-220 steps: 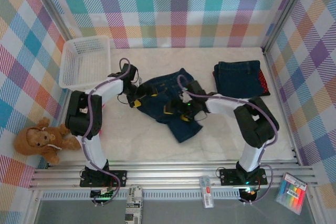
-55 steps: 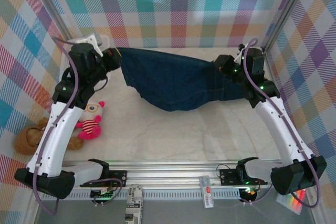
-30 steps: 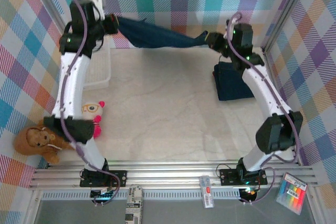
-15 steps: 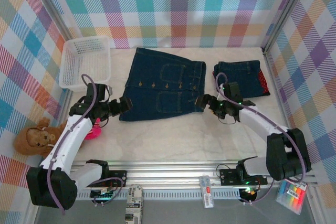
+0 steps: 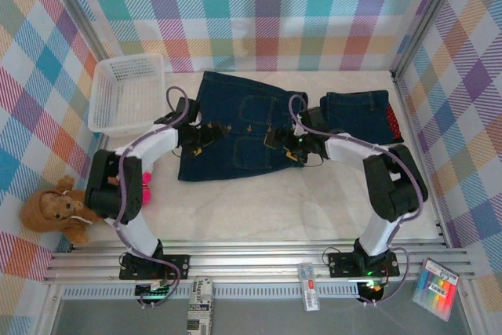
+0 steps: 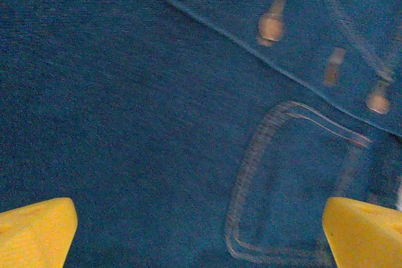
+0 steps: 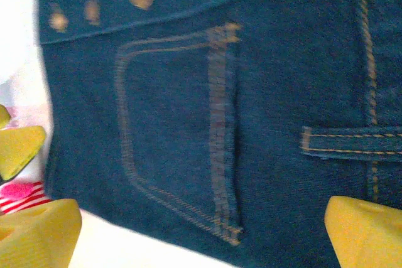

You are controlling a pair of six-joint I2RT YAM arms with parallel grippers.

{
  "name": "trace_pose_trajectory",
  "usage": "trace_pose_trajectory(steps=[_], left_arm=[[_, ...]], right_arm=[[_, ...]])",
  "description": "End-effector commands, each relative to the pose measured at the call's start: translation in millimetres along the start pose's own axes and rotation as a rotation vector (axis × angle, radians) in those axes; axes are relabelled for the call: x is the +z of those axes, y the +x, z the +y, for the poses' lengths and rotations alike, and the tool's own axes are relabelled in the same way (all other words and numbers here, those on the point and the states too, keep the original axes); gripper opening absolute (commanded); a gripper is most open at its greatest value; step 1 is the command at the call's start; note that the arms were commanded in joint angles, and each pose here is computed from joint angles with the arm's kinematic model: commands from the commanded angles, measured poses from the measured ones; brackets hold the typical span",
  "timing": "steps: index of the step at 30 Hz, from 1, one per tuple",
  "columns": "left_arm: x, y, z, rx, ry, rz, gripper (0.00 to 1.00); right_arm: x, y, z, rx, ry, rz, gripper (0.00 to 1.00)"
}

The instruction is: Fold and stack the skirts

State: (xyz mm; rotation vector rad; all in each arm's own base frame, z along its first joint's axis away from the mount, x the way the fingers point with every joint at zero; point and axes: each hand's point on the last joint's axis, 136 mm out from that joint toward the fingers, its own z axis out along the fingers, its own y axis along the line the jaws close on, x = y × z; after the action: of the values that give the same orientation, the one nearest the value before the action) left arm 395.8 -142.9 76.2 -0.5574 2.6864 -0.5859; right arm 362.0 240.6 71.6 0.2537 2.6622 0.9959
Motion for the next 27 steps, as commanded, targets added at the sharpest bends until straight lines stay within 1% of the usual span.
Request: trace_pose_trajectory(steps=[1,5,7,9,12,15,18,20,22,23,24,25,27], left_arm=[[15,0,21,-0.082,-0.089,-0.001,1.0],[23,37,63,-0.149,-0.191,0.055,1.0],[23,59,82,-0.189,-0.226,0.082,1.0],[22,81,96,-0.236,-0.233,0.114,1.0],[13,100,101,-0.287,-0.2,0.124,1.0],[-9,95,94,-0.286,-0.177,0.078,1.0],[-38,74,76,-0.261,-0.135,-0.008,1.0],[-59,61,69,-0.257,-0.123,-0.072,1.0],[-78,54,71,-0.275,-0.139,-0.134,1.0],[-85,52,74,-0.289,-0.149,-0.157,1.0],[-91,52,79,-0.308,-0.165,-0.175,1.0],[-97,53,85,-0.329,-0.186,-0.187,1.0],[-102,60,96,-0.372,-0.224,-0.186,1.0]], right_arm=[[8,10,-35,0.164,0.119,0.009,0.99],[1,28,-66,0.234,0.214,-0.004,0.99],[-2,36,-71,0.25,0.22,-0.004,0.99],[-5,43,-73,0.26,0.217,0.003,0.99],[-11,52,-72,0.267,0.186,-0.017,0.99],[-24,52,-62,0.264,0.136,-0.054,0.99],[-41,45,-52,0.259,0.113,-0.11,0.99],[-58,45,-64,0.306,0.186,-0.171,0.99],[-75,49,-82,0.365,0.249,-0.246,0.99],[-79,51,-87,0.369,0.261,-0.264,0.99],[-82,55,-91,0.369,0.272,-0.268,1.0],[-84,59,-94,0.371,0.279,-0.256,0.97],[-82,69,-97,0.38,0.293,-0.214,0.9]])
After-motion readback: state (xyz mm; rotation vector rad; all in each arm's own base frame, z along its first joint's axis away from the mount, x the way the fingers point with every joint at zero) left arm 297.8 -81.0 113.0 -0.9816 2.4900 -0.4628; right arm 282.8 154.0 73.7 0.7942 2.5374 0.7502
